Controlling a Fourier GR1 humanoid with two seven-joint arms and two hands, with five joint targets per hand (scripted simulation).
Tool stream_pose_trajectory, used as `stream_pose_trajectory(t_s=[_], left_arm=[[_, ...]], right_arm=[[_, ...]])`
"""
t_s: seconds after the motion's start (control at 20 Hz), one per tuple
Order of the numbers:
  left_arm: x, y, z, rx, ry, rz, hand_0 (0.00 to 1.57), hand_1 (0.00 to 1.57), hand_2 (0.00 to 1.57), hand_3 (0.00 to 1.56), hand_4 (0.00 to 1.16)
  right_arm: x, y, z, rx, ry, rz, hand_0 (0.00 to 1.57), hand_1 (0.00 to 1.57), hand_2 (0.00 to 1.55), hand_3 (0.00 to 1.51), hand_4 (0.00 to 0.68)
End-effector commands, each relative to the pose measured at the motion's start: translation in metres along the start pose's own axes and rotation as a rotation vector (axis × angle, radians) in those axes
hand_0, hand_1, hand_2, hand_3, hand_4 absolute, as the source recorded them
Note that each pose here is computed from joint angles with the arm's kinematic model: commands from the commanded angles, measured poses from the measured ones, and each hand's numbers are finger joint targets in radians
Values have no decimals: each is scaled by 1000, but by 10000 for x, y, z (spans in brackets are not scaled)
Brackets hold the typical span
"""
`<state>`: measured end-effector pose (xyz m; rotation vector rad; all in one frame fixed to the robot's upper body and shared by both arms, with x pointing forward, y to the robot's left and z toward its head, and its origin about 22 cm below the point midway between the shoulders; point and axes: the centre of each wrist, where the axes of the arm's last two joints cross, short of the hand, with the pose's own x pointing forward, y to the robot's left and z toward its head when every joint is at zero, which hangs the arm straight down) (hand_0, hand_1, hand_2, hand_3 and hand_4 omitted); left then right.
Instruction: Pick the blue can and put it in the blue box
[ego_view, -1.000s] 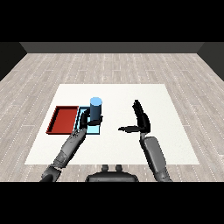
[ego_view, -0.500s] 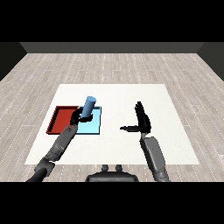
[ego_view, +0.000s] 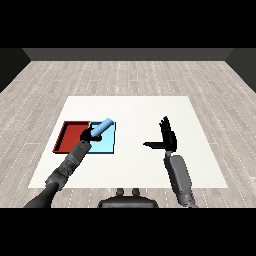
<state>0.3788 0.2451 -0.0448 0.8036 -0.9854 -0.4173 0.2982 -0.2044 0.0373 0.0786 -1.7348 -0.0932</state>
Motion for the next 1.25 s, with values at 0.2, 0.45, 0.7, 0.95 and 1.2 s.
stream_pose_trajectory(t_s=[0.2,0.45,0.7,0.95,1.2], left_arm=[[-54,-334,79,-192,209,-199,1231,1231,1080,0,832],[-177,-252,41,-476,210,-142,0,0,0,0,780],[-33,-370,93,-124,248,-24,0,0,0,0,0],[170,-93,-18,206,11,191,0,0,0,0,0],[455,91,28,280,-368,471,0,0,0,0,0]], right_arm=[[-236,-109,57,-27,44,-5,0,0,0,0,0],[-280,-9,40,-33,34,-16,0,0,0,0,0],[-264,-223,68,-52,9,-7,0,0,0,0,0],[-164,-222,-1,-36,13,17,0,0,0,0,0],[-112,-199,-17,14,1,98,0,0,0,0,0]])
